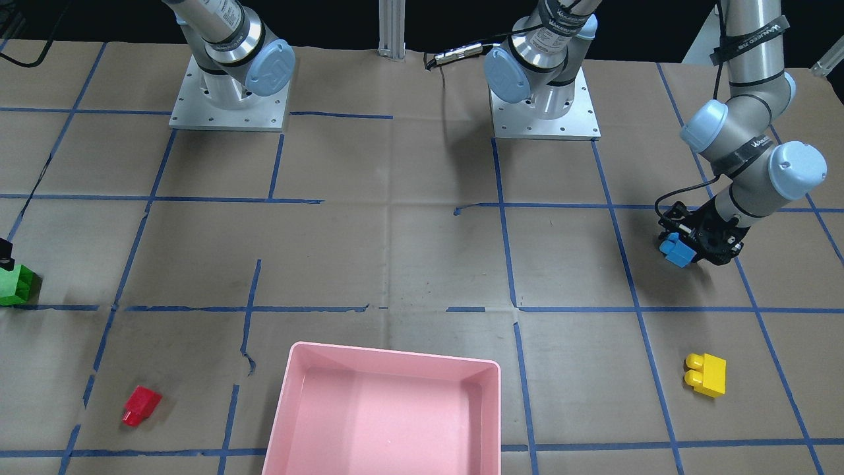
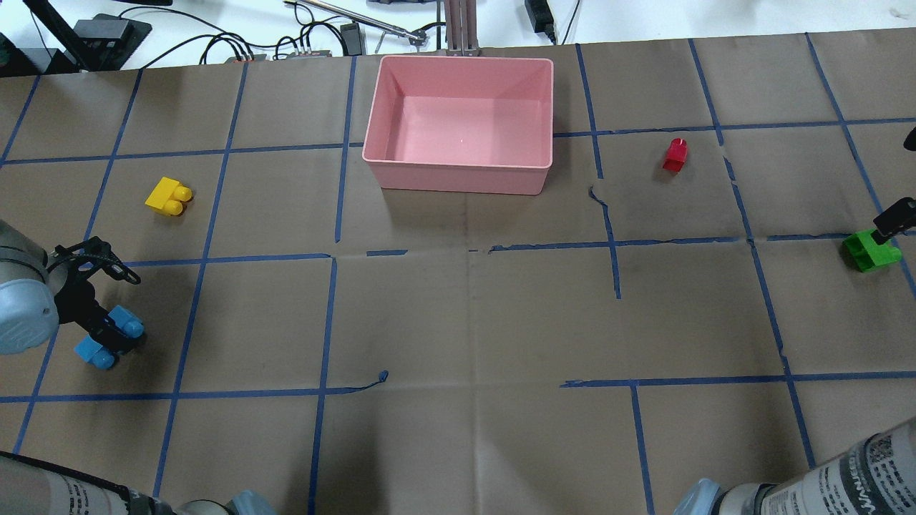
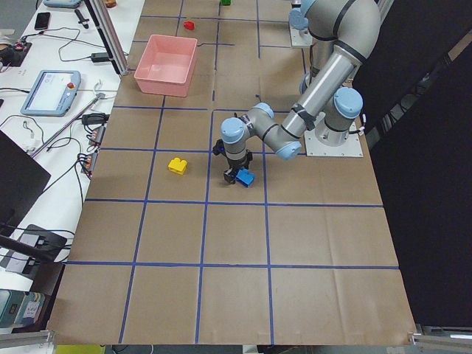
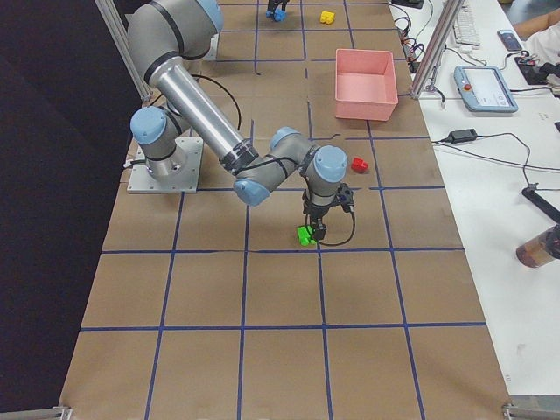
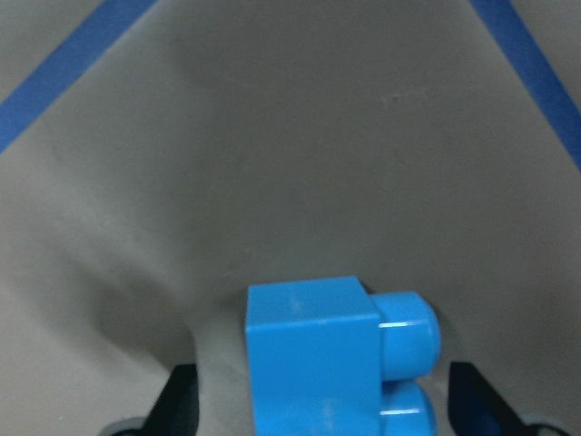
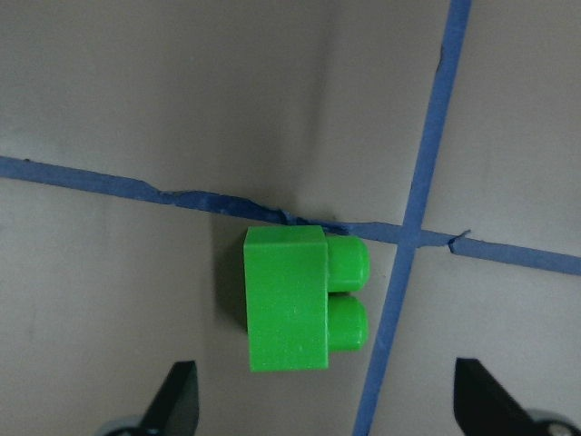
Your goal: Put all blocks into box
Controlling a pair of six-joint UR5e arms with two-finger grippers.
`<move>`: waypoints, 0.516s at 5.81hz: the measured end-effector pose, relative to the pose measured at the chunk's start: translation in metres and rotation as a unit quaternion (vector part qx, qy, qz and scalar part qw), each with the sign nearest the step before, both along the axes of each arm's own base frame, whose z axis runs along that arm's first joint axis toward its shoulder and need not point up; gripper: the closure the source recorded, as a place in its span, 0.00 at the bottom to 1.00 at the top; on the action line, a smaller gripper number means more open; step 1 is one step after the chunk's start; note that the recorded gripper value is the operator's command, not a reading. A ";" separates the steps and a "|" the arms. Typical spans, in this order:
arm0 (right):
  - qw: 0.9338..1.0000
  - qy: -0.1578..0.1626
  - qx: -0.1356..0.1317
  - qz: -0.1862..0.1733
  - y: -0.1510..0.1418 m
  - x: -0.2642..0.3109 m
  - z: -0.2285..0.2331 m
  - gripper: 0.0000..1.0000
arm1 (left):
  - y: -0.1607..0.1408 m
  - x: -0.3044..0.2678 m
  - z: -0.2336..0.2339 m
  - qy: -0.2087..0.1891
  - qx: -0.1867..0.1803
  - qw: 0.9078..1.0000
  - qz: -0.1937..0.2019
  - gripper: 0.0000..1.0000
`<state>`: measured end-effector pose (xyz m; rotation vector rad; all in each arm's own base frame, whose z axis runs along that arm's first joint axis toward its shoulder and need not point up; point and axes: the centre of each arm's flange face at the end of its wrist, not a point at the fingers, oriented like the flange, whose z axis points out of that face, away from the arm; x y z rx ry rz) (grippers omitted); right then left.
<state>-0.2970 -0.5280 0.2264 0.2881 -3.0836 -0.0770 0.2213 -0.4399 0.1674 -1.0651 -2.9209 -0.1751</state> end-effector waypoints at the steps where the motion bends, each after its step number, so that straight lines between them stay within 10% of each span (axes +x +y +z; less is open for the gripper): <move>1: 1.000 -0.003 0.002 -0.003 0.000 0.001 -0.018 0.00 | 0.000 0.000 0.003 -0.005 -0.002 1.000 0.017 1.00; 3: 1.000 -0.010 0.010 -0.013 0.000 0.000 -0.038 0.00 | -0.015 -0.005 0.030 -0.019 -0.017 0.998 0.060 1.00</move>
